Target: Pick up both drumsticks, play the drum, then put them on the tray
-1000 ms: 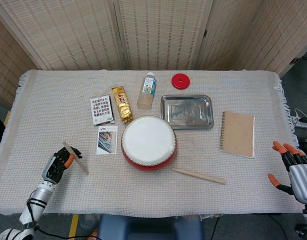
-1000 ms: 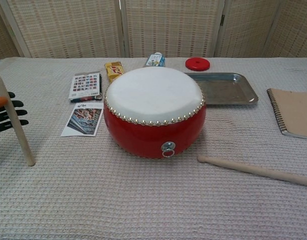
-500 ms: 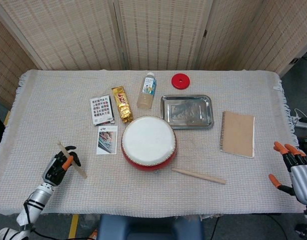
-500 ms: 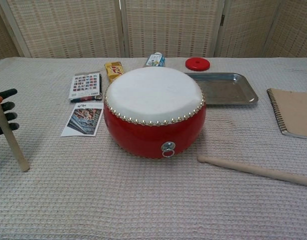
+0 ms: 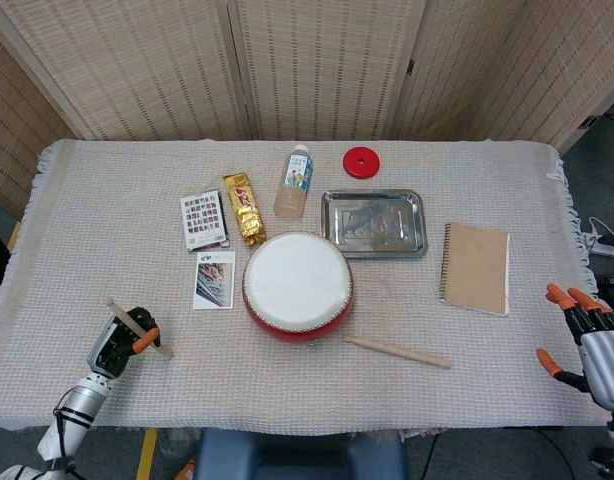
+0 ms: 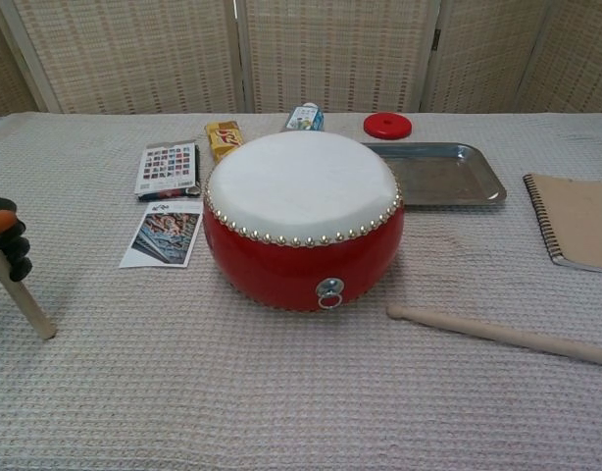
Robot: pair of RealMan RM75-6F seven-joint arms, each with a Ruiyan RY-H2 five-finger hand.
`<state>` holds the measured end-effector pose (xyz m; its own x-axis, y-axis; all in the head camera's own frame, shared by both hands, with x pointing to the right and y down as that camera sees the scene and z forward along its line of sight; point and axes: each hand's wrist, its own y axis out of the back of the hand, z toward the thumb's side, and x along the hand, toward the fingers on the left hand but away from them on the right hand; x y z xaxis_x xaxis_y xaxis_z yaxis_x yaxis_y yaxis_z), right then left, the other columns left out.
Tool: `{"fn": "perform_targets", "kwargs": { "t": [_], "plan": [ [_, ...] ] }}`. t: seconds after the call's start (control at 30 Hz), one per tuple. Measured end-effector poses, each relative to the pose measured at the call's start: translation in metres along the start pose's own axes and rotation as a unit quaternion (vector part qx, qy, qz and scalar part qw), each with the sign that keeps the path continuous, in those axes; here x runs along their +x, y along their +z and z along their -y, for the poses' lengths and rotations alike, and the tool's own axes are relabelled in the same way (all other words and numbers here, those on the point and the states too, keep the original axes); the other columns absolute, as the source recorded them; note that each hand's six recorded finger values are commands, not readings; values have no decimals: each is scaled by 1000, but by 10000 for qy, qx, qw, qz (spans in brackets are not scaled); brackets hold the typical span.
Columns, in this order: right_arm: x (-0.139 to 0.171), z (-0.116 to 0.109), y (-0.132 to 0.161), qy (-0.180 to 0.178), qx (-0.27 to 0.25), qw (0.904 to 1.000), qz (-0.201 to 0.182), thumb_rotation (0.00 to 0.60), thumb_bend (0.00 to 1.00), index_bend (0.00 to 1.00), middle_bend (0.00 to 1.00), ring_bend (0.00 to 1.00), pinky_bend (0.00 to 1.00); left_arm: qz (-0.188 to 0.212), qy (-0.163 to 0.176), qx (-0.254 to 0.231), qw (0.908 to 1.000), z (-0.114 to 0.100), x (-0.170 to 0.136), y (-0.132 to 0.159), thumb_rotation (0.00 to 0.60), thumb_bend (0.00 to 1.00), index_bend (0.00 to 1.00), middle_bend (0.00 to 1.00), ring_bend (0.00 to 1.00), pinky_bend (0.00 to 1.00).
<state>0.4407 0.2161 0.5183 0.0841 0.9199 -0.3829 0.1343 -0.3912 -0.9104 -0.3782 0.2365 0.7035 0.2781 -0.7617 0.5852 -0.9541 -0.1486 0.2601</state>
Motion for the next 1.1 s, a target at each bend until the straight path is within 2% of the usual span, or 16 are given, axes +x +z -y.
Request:
{"fn": "perform_targets", "kwargs": {
  "t": [0.33, 0.53, 1.1],
  "plan": [
    [1, -1, 0, -29, -2, 10000, -14, 600, 200, 82, 199, 43, 212, -71, -7, 501, 9987, 6, -2, -6, 600, 289, 719, 799, 686, 682],
    [1, -2, 1, -41, -3, 10000, -27, 600, 200, 82, 198, 43, 212, -122, 27, 814, 9966, 10, -2, -13, 600, 286, 746, 816, 704, 710],
    [3, -4, 0, -102, -11, 9999, -20, 600, 200, 82, 199, 43, 211, -412, 172, 1069, 9933, 20, 7, -42, 600, 290, 834, 911, 791, 863]
  ]
}}
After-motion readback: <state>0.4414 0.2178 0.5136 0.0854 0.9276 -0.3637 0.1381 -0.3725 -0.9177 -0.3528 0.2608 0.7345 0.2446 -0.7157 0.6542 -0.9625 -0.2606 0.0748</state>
